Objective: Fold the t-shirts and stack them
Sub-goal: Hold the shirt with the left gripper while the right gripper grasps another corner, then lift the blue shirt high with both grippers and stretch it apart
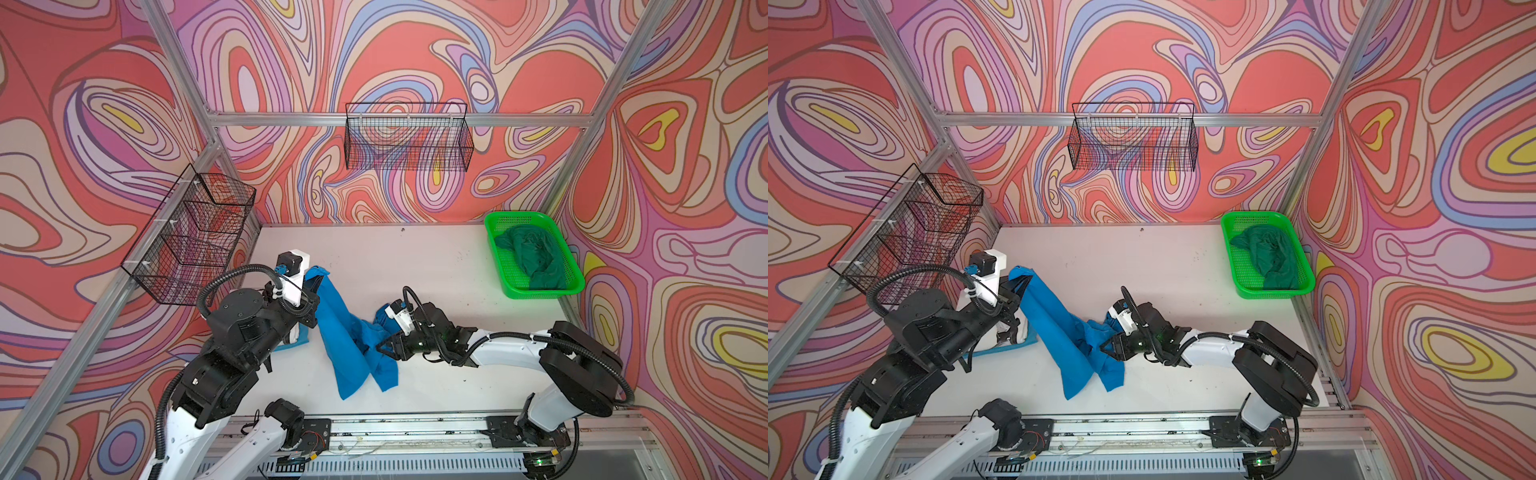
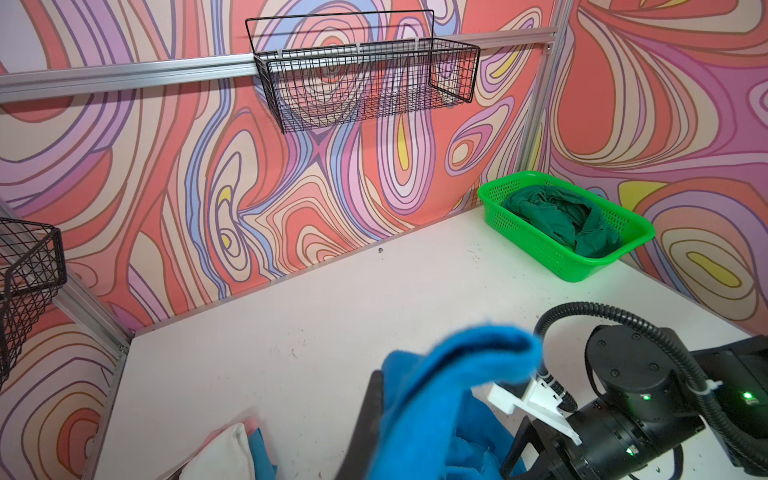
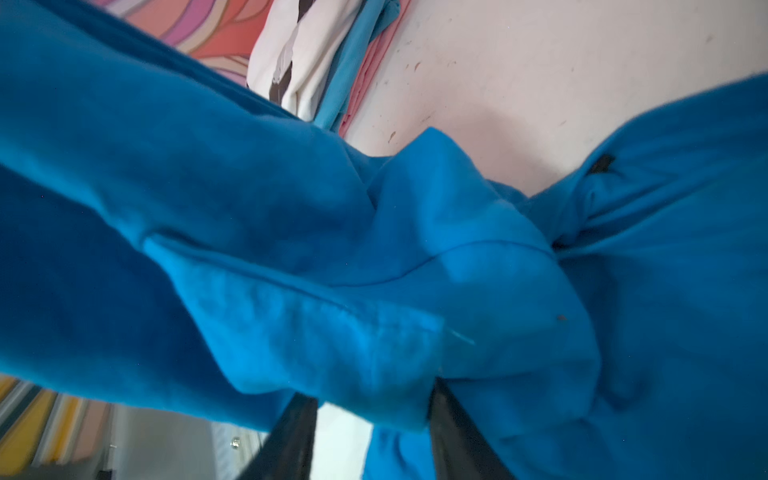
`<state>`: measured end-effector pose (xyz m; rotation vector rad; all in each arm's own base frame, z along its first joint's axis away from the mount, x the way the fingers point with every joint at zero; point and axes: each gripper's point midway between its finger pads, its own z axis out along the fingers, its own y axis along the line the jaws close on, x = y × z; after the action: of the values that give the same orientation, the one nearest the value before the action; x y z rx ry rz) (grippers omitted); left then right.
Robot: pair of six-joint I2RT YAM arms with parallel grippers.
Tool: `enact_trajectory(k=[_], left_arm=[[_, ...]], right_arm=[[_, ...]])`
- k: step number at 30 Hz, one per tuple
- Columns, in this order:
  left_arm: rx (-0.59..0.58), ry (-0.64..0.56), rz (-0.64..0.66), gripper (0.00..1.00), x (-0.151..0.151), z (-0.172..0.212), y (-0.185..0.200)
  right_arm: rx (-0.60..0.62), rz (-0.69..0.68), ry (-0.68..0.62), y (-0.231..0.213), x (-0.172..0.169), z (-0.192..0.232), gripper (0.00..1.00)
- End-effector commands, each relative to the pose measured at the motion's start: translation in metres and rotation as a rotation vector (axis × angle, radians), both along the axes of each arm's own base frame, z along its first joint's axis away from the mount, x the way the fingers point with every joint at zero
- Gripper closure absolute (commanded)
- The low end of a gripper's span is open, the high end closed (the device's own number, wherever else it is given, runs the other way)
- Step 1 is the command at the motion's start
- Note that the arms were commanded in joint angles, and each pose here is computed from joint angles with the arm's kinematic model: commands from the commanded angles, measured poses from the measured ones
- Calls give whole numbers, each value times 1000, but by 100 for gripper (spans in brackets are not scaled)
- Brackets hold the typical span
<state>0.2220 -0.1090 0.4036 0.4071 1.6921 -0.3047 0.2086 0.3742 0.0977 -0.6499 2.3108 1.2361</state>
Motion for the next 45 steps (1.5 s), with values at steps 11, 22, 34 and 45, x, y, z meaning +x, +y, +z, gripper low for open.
enact_trajectory(k=[11, 22, 34, 45], left_arm=[[13, -43, 55, 100, 0, 14, 11], [-18, -123, 140, 100, 8, 46, 23], [-142, -348, 88, 100, -18, 146, 26], [-212, -454, -44, 100, -60, 210, 23]], right_arm=[[-180, -279, -290, -52, 49, 57, 100], [-459, -548, -594, -156, 64, 190, 100], [-389, -857, -898, -281, 17, 419, 100], [12, -833, -997, -333, -59, 528, 100]])
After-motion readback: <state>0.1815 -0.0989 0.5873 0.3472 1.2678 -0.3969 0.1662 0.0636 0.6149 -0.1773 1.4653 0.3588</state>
